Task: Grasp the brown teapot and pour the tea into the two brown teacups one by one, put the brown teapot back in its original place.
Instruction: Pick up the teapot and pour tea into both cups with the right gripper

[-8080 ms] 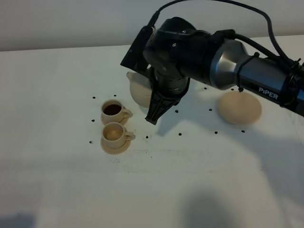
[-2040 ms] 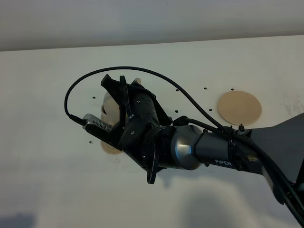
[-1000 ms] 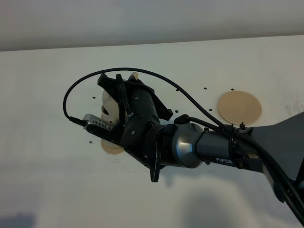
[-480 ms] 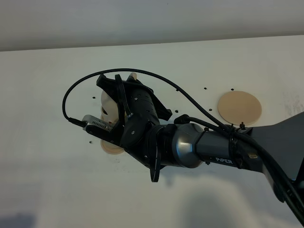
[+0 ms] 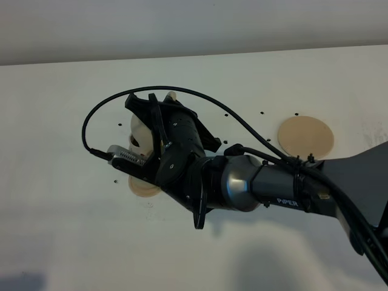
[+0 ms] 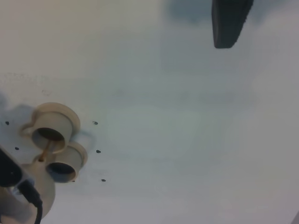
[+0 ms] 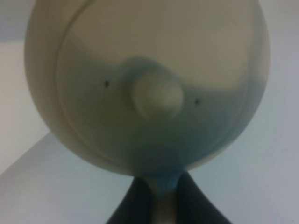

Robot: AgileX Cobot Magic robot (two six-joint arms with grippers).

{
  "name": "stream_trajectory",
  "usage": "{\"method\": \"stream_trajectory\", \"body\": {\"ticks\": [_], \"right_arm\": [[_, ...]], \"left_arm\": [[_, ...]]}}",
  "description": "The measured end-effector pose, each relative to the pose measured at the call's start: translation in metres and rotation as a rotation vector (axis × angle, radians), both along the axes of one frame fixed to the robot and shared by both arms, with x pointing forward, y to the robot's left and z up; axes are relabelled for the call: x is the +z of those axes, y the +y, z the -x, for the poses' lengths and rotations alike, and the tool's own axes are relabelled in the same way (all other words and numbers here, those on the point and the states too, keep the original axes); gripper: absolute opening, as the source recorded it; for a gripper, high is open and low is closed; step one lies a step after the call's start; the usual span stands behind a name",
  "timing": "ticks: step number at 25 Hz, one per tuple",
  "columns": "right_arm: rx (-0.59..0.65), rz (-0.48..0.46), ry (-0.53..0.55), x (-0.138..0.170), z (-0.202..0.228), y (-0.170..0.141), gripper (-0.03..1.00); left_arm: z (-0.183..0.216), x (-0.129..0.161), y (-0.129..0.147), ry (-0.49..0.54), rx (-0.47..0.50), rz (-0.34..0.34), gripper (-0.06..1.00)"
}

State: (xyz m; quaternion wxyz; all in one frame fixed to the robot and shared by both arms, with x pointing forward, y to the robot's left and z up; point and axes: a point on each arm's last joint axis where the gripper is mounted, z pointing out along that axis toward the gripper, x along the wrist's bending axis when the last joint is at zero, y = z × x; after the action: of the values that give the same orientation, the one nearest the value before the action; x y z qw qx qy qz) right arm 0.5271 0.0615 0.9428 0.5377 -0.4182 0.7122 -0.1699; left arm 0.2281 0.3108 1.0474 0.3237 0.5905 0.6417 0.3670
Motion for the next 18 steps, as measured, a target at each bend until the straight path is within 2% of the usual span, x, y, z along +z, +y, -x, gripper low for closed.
{"method": "stream_trajectory", "body": {"ticks": [8, 18], "right_arm": [[0.016, 0.049, -0.011, 0.0, -0.0014, -0.0011, 0.13], [0.024, 0.052, -0.007, -0.0004, -0.0014, -0.0007, 0.13]], "left_arm": [[0.0, 0.0, 0.0, 0.0, 0.0, 0.0, 0.61], [0.0, 0.0, 0.0, 0.0, 0.0, 0.0, 0.61]]}}
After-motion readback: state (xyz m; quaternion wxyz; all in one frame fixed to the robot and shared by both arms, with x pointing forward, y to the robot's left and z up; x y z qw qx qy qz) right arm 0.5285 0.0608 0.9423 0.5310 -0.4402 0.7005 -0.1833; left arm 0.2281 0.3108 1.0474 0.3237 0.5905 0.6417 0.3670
